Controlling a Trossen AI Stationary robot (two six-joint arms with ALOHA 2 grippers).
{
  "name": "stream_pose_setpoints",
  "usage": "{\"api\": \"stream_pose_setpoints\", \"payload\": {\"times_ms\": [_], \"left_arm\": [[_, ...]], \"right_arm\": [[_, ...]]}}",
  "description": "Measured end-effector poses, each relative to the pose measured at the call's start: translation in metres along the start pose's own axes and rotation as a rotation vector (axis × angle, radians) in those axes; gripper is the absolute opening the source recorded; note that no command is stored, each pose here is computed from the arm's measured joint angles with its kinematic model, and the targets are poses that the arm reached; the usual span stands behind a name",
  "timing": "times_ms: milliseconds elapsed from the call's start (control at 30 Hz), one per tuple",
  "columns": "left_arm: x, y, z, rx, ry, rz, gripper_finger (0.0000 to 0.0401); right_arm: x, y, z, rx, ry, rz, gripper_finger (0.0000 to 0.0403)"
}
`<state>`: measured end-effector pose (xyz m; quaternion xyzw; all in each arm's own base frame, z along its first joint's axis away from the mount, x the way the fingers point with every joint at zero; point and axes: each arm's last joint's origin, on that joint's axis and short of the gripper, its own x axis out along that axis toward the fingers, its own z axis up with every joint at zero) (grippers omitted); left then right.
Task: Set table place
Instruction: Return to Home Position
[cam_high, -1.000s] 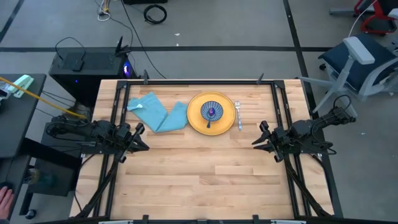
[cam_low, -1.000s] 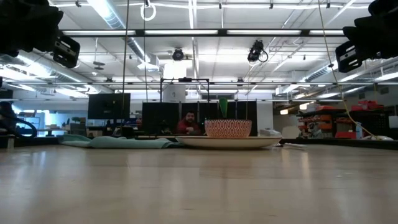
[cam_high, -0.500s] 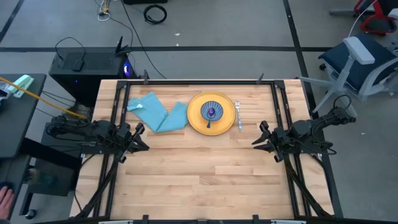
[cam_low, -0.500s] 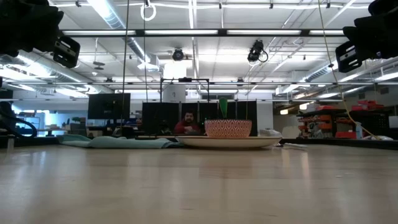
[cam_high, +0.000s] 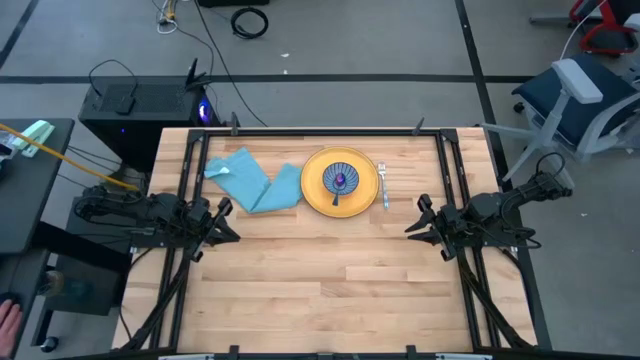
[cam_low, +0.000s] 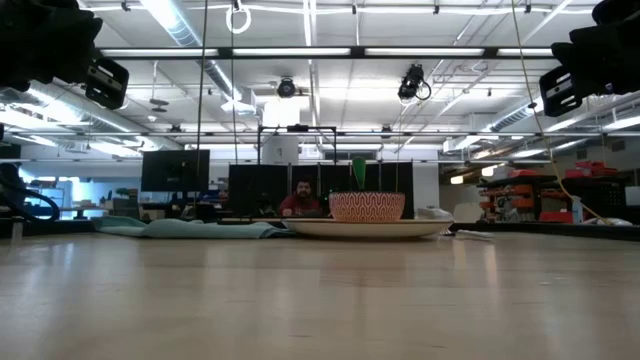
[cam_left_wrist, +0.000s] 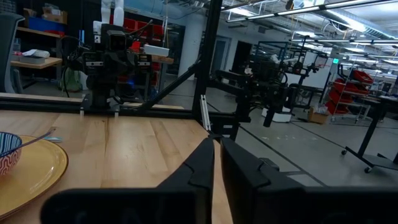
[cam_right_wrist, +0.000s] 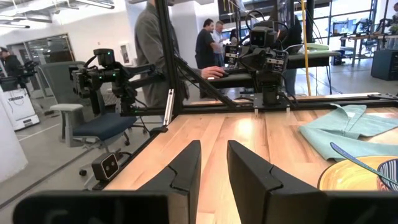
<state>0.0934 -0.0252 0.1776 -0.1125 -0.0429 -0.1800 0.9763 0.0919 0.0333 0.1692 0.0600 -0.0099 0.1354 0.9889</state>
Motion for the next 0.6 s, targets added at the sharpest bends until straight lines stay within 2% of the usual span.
{"api": "stream_pose_setpoints", "payload": {"times_ms": [600], "left_arm": [[0.0, 0.0, 0.0, 0.0, 0.0, 0.0, 0.003]], "right_arm": [[0.0, 0.0, 0.0, 0.0, 0.0, 0.0, 0.0085]]}}
